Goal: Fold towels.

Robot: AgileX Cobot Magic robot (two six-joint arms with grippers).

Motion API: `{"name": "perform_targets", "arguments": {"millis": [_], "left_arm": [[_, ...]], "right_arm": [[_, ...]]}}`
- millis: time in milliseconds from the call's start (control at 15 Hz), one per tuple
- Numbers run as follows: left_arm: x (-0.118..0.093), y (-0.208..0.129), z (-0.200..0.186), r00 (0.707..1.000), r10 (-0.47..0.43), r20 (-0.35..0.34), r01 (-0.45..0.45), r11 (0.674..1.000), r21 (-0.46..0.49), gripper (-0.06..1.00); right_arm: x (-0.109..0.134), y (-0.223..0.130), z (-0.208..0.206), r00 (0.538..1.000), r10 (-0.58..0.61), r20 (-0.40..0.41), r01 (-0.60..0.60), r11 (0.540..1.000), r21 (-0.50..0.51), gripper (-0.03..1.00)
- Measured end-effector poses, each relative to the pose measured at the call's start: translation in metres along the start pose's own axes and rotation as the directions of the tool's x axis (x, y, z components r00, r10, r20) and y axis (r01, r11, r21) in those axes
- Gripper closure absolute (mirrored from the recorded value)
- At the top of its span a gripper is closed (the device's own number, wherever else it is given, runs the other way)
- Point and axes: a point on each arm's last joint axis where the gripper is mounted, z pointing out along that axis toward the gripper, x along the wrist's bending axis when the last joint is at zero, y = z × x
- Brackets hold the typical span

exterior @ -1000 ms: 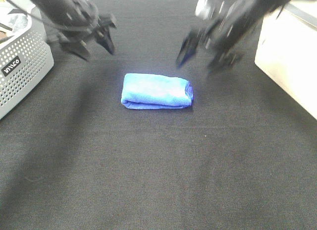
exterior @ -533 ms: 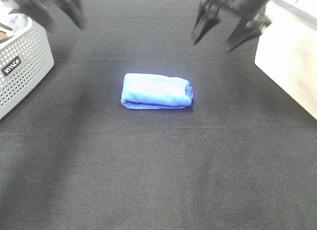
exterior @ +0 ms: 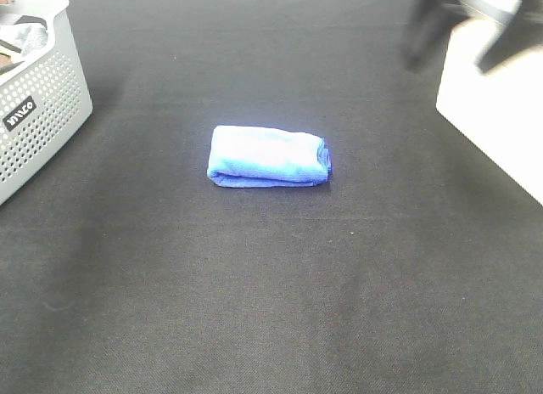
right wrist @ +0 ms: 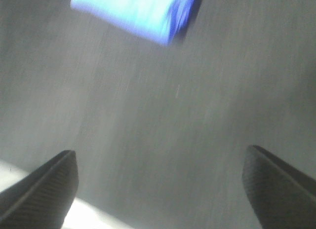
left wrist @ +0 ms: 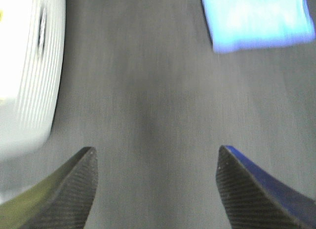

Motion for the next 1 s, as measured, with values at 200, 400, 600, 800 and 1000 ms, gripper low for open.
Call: {"name": "perform_targets", "arguments": {"millis": [200,400,600,800,1000], "left_arm": [[0.004,-0.072,-0.028,1.0,0.003,0.003,-0.002,0.999,-0.037,0.29],[0.008,-0.145,-0.044,1.0,0.008,0.009,-0.007,0.993,-0.119,0.29],[0.012,-0.193,-0.047,1.0,0.015,0.014,-0.012,0.981,-0.195,0.29],[0.016,-0.243,-0.039,1.0,0.023,0.02,-0.016,0.956,-0.291,0.29],[0.019,-0.268,-0.029,0.999,0.038,0.021,-0.028,0.932,-0.361,0.29]], "right_arm": [[0.008,-0.06,-0.022,1.0,-0.004,0.008,0.004,0.999,-0.048,0.12],[0.003,-0.127,-0.022,0.997,-0.021,0.073,0.024,0.999,-0.048,0.12],[-0.001,-0.168,-0.021,0.992,-0.018,0.129,0.029,0.996,-0.081,0.12],[-0.007,-0.219,-0.022,0.977,-0.039,0.212,0.08,0.978,-0.19,0.12],[-0.009,-0.256,-0.032,0.955,-0.065,0.289,0.166,0.926,-0.339,0.12]]}}
